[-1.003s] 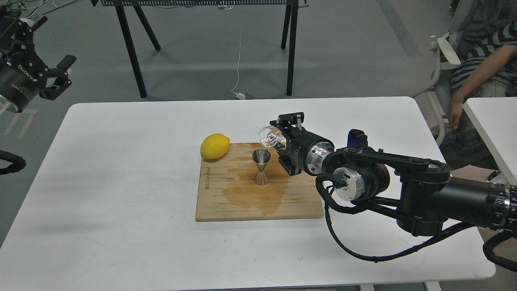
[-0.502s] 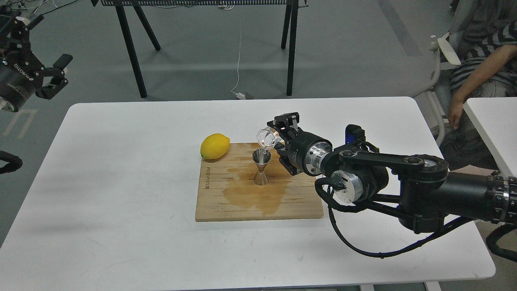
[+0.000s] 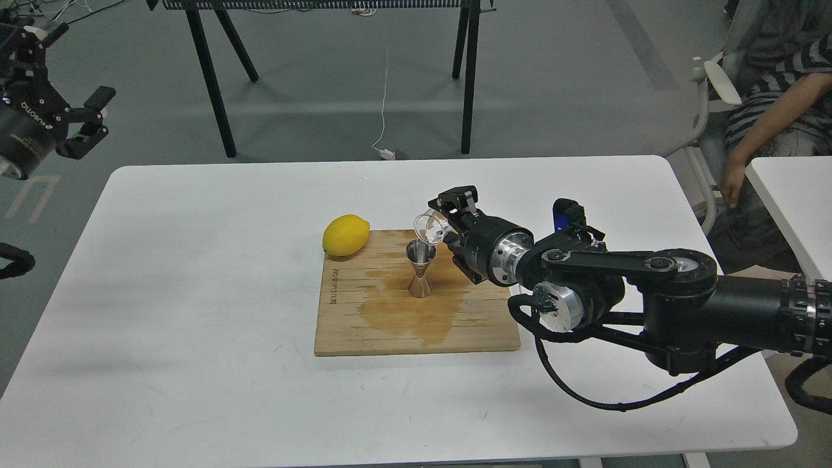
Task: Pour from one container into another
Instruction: 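Tilt the glass cup with the right gripper to pour into the jigger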
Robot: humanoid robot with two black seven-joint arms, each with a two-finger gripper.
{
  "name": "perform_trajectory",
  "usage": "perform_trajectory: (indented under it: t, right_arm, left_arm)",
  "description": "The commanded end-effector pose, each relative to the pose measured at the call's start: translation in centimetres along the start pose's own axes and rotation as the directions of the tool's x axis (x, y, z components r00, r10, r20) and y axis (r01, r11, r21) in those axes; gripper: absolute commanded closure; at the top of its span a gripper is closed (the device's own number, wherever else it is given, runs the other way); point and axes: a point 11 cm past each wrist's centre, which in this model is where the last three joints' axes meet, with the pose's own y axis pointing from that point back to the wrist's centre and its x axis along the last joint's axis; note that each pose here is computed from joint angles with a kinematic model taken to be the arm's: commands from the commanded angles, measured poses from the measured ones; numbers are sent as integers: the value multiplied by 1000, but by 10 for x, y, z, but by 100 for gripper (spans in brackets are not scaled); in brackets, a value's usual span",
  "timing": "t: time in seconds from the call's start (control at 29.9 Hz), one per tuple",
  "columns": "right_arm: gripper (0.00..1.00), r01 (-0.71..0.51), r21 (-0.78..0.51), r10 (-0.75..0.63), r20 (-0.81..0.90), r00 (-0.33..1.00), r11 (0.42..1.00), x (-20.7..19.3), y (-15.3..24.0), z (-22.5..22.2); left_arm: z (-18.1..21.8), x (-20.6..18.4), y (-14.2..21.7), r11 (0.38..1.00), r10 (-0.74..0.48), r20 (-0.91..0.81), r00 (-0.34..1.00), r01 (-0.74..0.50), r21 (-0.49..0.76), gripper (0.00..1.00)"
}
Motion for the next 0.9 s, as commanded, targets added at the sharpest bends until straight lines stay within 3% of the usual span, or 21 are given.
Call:
perform_trajectory:
  t: [0.0, 0.87]
  right_arm:
    - [71, 16, 12, -16, -37, 999, 1000, -8, -2, -2]
    - [71, 15, 41, -9, -161, 987, 999, -8, -7, -11]
  left_arm:
    - [0, 0, 0, 1000, -1, 1, 1000, 1, 1, 0]
    - [4, 4, 2, 1000, 6, 11, 1000, -6, 0, 0]
